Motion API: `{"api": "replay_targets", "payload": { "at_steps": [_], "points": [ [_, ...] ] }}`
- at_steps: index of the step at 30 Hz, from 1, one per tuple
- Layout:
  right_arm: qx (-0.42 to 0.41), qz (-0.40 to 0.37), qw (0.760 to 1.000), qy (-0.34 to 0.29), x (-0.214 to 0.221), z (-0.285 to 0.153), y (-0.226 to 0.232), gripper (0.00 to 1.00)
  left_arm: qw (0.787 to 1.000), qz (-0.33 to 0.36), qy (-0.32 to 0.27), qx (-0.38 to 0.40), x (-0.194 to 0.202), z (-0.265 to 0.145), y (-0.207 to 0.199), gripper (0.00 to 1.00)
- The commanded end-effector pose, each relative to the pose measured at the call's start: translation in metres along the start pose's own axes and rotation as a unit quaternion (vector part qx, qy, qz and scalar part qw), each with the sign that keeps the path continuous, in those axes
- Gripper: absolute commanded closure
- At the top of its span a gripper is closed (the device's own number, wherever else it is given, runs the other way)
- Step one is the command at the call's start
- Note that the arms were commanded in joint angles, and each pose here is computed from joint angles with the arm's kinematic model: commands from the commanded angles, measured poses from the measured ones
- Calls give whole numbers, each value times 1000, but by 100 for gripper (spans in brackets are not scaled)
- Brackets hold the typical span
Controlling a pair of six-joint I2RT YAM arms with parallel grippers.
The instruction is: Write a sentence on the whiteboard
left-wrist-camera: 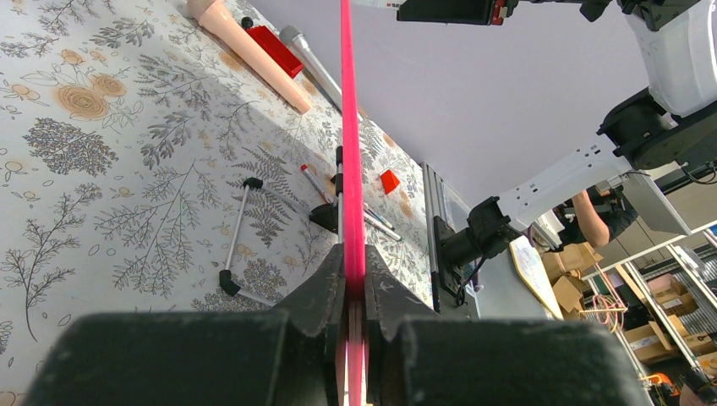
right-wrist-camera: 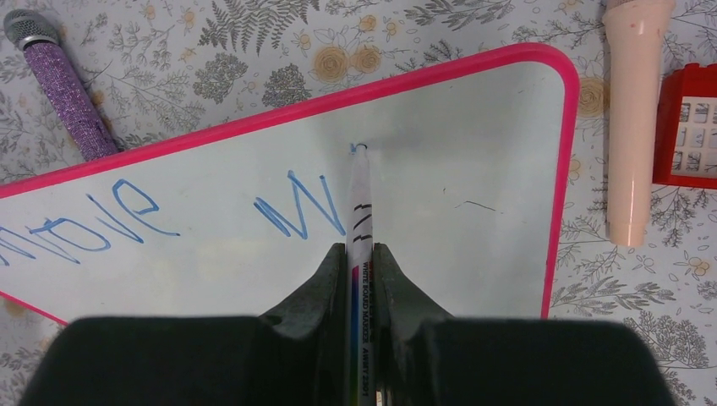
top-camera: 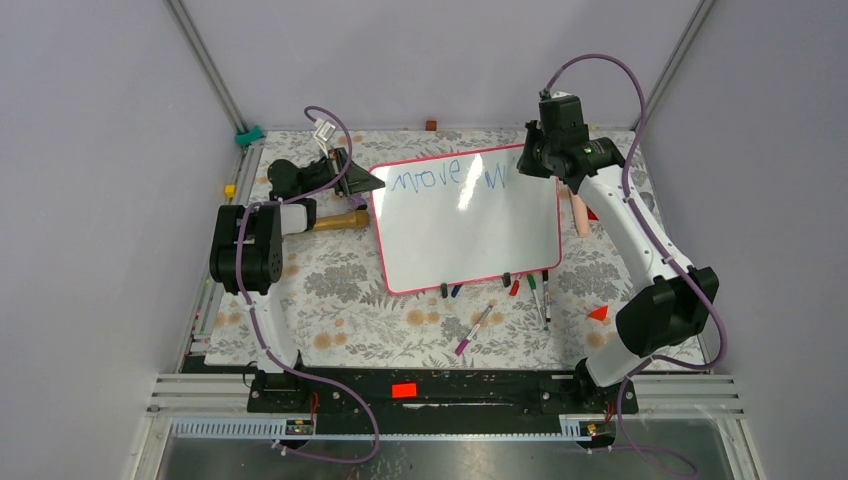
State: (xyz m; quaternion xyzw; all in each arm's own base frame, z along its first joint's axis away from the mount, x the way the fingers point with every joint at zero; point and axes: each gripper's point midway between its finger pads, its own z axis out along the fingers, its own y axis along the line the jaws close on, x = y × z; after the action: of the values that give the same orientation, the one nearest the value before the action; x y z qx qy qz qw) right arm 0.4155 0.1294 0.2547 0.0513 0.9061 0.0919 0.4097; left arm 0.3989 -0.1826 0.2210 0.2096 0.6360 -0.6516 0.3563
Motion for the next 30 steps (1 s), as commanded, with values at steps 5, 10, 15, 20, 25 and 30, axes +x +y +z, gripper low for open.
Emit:
{"api": "replay_targets", "payload": {
  "at_steps": [5,10,15,20,25,30],
  "points": [
    [16,21,999,-23,-13,-2,-5,100,999,41,9,14,-8,-1,-14,100],
    [0,10,1000,-18,-12,-3,1,100,999,41,9,13,-8,-1,-14,100],
    [-19,4,1000,-12,-10,-3,6,100,999,41,10,14,-8,-1,-14,100],
    [-30,1,999,-22,-12,-13,8,100,999,43,10,14,-9,-1,-15,100],
    [-40,-7,998,-48,-12,-26,6,100,999,41,8,13,-8,-1,-15,100],
    [-27,-11,999,-45,-3,-28,-2,100,999,41,9,13,-10,-1,-14,100]
  ]
}}
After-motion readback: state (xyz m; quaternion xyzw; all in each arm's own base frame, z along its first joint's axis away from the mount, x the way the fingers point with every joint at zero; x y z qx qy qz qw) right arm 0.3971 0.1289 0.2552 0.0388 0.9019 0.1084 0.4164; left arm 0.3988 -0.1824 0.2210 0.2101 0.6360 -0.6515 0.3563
